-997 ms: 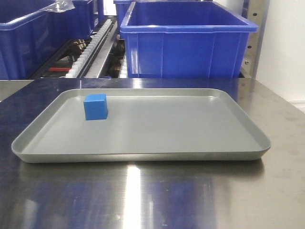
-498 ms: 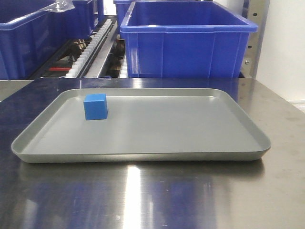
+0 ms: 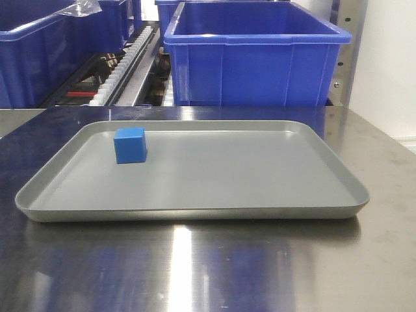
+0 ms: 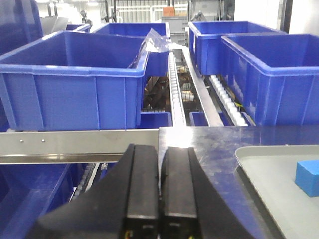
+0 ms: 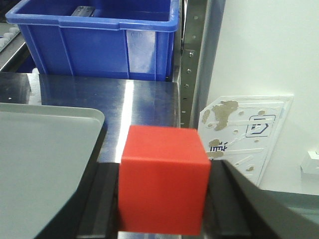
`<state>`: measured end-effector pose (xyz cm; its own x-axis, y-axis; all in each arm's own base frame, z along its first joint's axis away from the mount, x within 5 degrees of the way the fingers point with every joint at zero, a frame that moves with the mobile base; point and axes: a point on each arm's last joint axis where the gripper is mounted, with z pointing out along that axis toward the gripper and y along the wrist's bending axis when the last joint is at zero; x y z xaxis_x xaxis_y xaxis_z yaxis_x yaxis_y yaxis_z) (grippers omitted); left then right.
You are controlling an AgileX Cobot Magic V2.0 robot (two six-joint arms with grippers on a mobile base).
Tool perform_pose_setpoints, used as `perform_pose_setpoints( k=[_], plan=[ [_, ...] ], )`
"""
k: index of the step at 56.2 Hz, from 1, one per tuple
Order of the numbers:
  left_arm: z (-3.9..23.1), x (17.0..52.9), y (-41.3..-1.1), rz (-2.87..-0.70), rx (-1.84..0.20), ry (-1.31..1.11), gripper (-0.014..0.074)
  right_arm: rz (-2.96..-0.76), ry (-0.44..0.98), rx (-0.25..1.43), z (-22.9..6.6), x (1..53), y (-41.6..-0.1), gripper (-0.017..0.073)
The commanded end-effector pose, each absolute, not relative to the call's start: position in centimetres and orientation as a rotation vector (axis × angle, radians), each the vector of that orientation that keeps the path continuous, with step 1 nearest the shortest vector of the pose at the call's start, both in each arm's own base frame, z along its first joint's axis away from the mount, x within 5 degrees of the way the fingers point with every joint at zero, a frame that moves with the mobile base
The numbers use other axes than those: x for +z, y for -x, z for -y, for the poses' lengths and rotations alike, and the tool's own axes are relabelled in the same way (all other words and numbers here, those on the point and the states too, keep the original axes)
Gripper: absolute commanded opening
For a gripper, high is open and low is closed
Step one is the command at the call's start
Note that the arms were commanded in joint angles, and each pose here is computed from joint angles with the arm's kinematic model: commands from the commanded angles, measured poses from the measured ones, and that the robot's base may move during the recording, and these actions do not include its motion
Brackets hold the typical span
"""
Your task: Sort and place red and blue blocks on shelf
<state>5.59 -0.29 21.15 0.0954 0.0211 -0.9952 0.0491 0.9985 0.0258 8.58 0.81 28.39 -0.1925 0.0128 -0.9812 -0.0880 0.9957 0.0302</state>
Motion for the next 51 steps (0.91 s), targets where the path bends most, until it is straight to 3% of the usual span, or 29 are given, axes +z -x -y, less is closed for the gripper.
perform_pose_setpoints(
  k=[1, 14, 31, 37, 51],
  plan=[
    [0.3, 21.8, -5.4, -1.427, -0.031, -0.043, 0.0080, -1.644, 0.056, 0.072, -0.7, 30.2, -8.7, 0.0300],
    [0.6, 26.5, -6.1, -1.598, -0.210, 0.087, 0.0080, -1.644, 0.056, 0.072, -0.7, 30.2, -8.7, 0.0300],
    [2.1, 30.1, -12.0, -1.954, -0.301, 0.064, 0.0080, -1.644, 0.056, 0.072, -0.7, 30.2, -8.7, 0.0300],
    [4.0, 30.6, -14.4, -2.035, -0.366, -0.028, 0.0080, -1.644, 0.056, 0.072, -0.7, 30.2, -8.7, 0.0300],
    [11.6, 30.3, -20.2, -2.233, -0.541, -0.204, 0.0081, -1.644, 0.056, 0.072, -0.7, 30.2, -8.7, 0.0300]
  ],
)
